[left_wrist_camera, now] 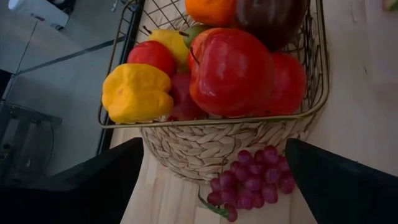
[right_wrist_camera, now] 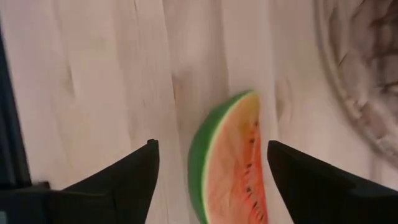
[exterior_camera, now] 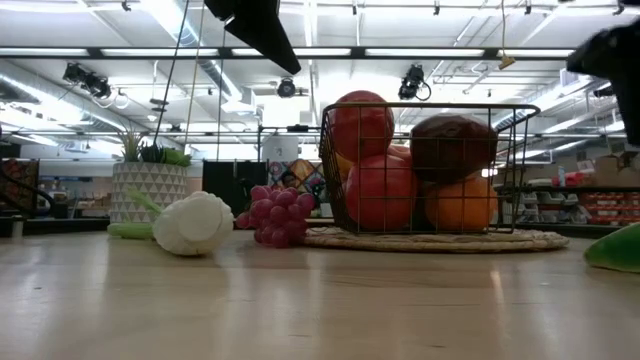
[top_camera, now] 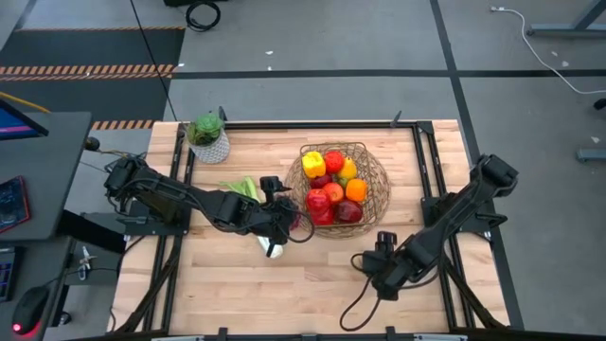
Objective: Build produce basket
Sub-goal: Put the watermelon into the wire basket
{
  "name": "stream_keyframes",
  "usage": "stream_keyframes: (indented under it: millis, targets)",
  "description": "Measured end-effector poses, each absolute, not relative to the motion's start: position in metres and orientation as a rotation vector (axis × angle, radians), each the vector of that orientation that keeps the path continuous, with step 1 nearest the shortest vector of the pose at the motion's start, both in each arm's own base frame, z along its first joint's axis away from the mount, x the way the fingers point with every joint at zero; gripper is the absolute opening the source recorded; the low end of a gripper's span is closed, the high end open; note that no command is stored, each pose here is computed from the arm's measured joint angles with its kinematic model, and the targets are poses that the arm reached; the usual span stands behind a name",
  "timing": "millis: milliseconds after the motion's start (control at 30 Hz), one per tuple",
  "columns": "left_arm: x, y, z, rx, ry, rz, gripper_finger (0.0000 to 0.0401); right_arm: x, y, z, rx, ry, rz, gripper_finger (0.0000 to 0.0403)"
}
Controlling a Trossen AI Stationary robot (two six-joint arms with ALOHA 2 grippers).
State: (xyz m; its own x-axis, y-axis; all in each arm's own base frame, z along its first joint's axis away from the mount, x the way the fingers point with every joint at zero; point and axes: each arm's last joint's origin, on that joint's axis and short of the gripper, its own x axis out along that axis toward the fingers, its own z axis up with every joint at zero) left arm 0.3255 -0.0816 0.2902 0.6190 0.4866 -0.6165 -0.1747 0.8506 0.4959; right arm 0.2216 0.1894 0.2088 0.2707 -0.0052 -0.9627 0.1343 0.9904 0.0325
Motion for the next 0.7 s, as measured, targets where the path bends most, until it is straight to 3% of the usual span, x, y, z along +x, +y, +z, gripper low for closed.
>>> stream_keyframes:
  millis: [333,700]
  targets:
    - [0.326,-0.082,0.290,0.412,0.820,0.393,0.0400,0.224,0.195,0.180,0.105,1.469,-0.124,0.0375]
    - [0.326,-0.082,0.290,0.411,0.820,0.393,0.0400,0.217,0.189,0.138,0.032,1.555,-0.189,0.0352]
